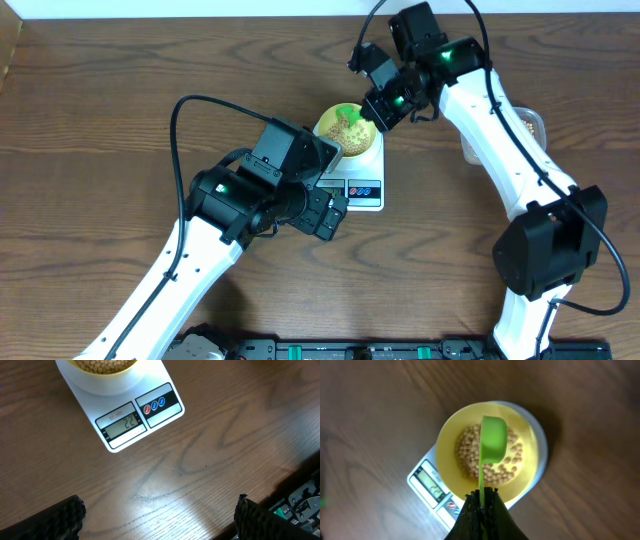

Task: Scoop item into bowl and weigh 50g on scale
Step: 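Tip the scoop to pour soybeans into the yellow bowl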

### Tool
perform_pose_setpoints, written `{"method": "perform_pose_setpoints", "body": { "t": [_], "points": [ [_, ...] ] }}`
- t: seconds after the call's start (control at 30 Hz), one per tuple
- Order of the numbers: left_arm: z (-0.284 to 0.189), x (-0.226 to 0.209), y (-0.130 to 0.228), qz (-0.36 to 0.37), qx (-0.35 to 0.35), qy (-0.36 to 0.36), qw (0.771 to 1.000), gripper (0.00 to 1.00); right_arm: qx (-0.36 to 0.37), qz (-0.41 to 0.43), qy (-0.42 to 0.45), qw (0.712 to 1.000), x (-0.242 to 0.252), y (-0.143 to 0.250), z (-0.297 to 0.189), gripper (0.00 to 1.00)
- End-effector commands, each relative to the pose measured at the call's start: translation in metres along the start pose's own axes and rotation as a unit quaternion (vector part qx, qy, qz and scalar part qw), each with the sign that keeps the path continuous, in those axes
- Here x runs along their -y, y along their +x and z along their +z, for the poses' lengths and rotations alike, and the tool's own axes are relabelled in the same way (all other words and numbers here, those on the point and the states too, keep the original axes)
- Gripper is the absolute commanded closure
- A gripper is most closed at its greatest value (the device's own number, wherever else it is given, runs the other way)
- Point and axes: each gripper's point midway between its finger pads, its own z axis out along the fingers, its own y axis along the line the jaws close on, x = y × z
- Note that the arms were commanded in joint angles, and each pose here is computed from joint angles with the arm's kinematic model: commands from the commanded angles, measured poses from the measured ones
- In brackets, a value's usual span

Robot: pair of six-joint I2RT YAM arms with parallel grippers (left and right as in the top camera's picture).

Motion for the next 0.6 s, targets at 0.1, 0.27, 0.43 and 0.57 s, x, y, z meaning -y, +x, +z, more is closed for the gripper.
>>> {"method": "perform_pose_setpoints", "body": {
  "t": [0.1, 0.27, 0.43, 0.57],
  "points": [
    [0.0, 0.0, 0.0, -0.002, 0.001, 0.003, 1.0, 0.02, -0.004, -0.051, 0.044, 0.998, -0.001, -0.006, -0.012, 0.99],
    [0.0, 0.0, 0.0, -0.002, 0.001, 0.003, 1.0, 0.02, -0.016, -0.073, 0.073, 0.995, -0.002, -0.007, -0.013, 0.99],
    [0.0, 0.0, 0.0, -0.002, 0.001, 0.003, 1.0, 0.02, -0.026, -0.097, 0.093, 0.991, -0.007, -0.009, -0.016, 0.99],
    [0.0, 0.0, 0.0, -0.002, 0.001, 0.003, 1.0, 0.02, -0.033, -0.109, 0.108, 0.988, -0.01, -0.01, -0.02, 0.99]
  ]
}}
